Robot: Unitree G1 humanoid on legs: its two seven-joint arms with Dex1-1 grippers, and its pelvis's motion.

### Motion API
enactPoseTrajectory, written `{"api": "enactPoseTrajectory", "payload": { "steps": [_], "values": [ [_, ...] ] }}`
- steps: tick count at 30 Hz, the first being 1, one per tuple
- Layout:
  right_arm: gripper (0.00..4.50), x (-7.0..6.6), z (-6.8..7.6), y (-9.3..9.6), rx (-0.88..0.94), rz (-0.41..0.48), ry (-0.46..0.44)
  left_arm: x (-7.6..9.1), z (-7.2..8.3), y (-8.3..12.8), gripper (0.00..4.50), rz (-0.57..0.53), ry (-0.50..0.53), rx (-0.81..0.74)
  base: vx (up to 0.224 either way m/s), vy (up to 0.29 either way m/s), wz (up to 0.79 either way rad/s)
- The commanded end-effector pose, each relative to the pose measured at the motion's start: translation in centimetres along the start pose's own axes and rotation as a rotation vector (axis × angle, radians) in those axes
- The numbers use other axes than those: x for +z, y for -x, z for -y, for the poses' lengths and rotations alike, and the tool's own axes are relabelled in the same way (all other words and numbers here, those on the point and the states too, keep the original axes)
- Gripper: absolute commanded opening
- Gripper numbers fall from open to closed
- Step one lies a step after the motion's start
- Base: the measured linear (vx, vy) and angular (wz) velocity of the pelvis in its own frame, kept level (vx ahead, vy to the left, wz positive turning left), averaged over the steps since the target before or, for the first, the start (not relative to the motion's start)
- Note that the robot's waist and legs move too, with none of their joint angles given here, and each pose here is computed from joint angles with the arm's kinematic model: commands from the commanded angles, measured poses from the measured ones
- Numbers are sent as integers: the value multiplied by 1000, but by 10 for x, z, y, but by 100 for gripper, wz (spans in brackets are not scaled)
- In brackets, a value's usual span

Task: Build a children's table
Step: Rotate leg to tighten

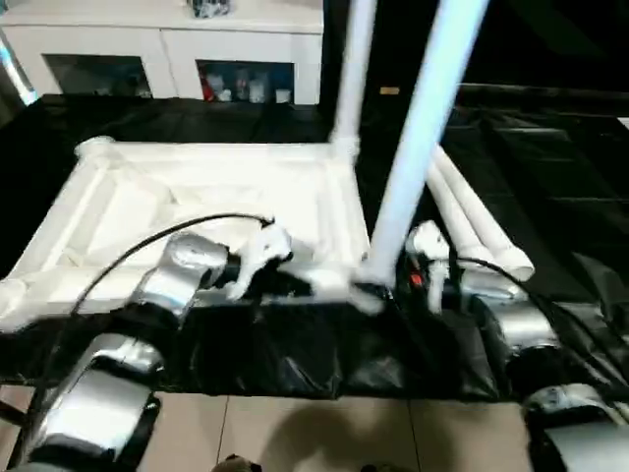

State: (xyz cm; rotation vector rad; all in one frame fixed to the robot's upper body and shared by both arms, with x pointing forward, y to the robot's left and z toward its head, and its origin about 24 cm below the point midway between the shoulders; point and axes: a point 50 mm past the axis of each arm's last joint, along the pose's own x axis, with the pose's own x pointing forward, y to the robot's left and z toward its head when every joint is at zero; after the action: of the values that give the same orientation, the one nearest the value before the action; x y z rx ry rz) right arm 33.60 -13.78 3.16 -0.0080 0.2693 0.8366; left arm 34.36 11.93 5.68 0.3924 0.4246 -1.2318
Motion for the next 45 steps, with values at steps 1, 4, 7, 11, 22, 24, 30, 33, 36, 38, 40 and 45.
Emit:
{"api": "enactPoseTrajectory", "payload": {
  "steps": [1, 4, 7, 11, 22, 24, 30, 33, 36, 38, 40, 45],
  "values": [
    [275, -12, -6, -12, -101, -34, -56, 20, -8, -8, 0, 68, 16, 134, 0, 0, 0],
    [275, -13, -8, -20, -199, -36, -89, 25, -6, -18, 0, 76, 23, 168, 0, 0, 0],
    [275, -11, -20, -35, -249, -8, -95, 31, 0, -32, 0, 90, 12, 190, 0, 0, 0],
    [331, -6, -22, -39, -267, 36, -102, 30, 5, -35, 0, 95, -18, 148, 0, 0, 0],
    [363, 7, -8, -17, -12, 53, 1, 16, 7, -11, 0, 83, -111, -12, 0, 0, 0],
    [363, 6, -13, -8, 146, 33, 51, 12, 9, -6, 0, 66, -126, -63, 0, 0, 0],
    [363, 6, -16, 13, 422, -50, 79, 8, 11, 6, 0, 63, -142, -173, 0, 0, 0],
    [363, 2, -16, 21, 506, -121, 97, 6, 10, 12, 0, 52, -147, -202, 0, 0, 0],
    [336, 0, -17, 26, 571, -167, 96, 5, 9, 19, 0, 32, -159, -248, 0, 0, 0],
    [328, 0, -18, 26, 582, -171, 94, 4, 9, 20, 0, 27, -160, -260, 0, 0, 0],
    [312, 1, -20, 26, 596, -170, 94, 3, 9, 22, 0, 19, -166, -277, 0, 0, 0],
    [283, 1, -26, 23, 612, -162, 86, 2, 9, 23, 0, 13, -170, -279, 0, 0, 0]
  ]
}}
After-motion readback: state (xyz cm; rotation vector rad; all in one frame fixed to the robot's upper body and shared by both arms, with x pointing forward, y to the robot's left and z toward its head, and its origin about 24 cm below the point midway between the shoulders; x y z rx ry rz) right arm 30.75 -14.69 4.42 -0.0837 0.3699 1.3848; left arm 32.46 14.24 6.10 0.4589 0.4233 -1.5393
